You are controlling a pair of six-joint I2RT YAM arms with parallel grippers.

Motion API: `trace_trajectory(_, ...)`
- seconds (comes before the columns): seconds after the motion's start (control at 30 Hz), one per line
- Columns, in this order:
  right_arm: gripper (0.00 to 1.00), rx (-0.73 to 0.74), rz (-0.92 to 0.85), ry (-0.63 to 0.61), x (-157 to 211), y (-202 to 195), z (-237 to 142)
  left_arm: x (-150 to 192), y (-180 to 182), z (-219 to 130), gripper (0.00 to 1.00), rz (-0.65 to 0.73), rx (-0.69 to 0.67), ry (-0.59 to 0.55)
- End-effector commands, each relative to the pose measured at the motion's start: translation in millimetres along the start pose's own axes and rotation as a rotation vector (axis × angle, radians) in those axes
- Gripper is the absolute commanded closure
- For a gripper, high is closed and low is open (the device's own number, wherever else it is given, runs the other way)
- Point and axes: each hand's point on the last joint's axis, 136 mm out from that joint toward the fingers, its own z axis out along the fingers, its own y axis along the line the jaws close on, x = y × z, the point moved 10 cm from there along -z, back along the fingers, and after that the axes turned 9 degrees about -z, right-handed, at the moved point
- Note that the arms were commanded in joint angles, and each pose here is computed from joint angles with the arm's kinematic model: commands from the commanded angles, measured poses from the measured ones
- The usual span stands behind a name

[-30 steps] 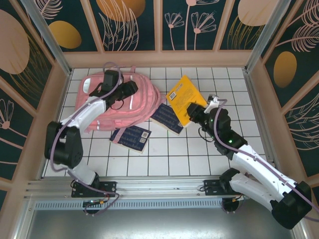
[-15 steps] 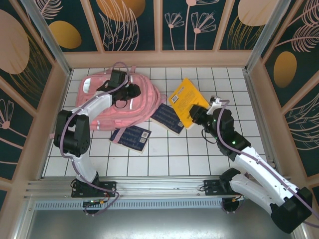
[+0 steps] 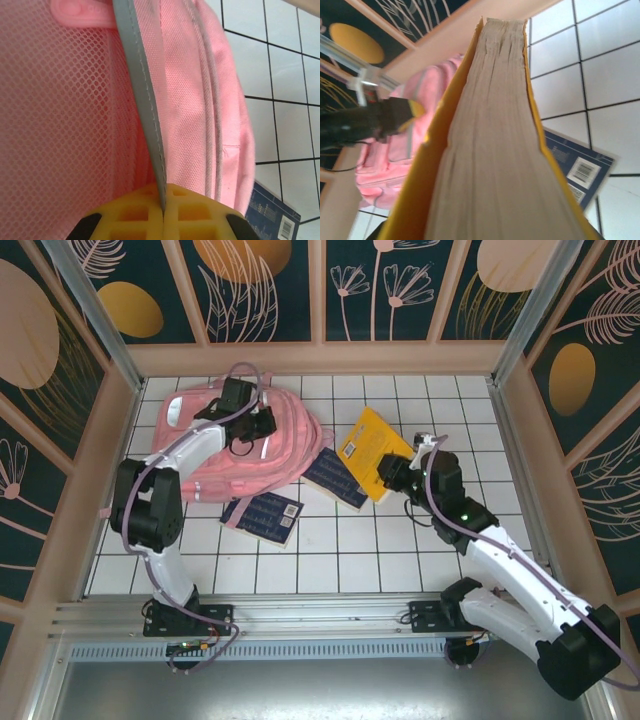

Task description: Pack books, pencil case, and school supplies into a backpack

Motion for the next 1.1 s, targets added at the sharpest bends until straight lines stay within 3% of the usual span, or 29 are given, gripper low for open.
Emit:
trace_trajectory(0.0,1.00,-0.019,-0.068,-0.113,-37,19,-12,-25,-40,-77,1.00,0.105,0.093,-0.162)
trace_trajectory(0.2,1.00,-0.083,-0.102,-0.043,-58,21,-2,-30,-57,-153,1.00,0.183,0.107,-0.327)
trace_trajectory(0.4,1.00,-0.371,0.060,0.057,-89,10,12,-32,-74,-206,1.00,0.257,0.195,-0.466)
trace_trajectory(0.53,1.00,-0.491,0.105,0.167,-95,13,31,-28,-80,-211,1.00,0.314,0.291,-0.450)
trace_trajectory(0.7,1.00,-0.636,0.149,0.262,-76,23,54,-13,-90,-210,1.00,0.398,0.538,-0.377)
trace_trajectory(0.9,1.00,-0.788,0.069,0.334,-60,57,73,-9,-94,-214,1.00,0.429,0.612,-0.362)
trace_trajectory(1.07,1.00,-0.778,0.088,0.415,-48,74,112,-8,-94,-218,1.00,0.437,0.626,-0.370)
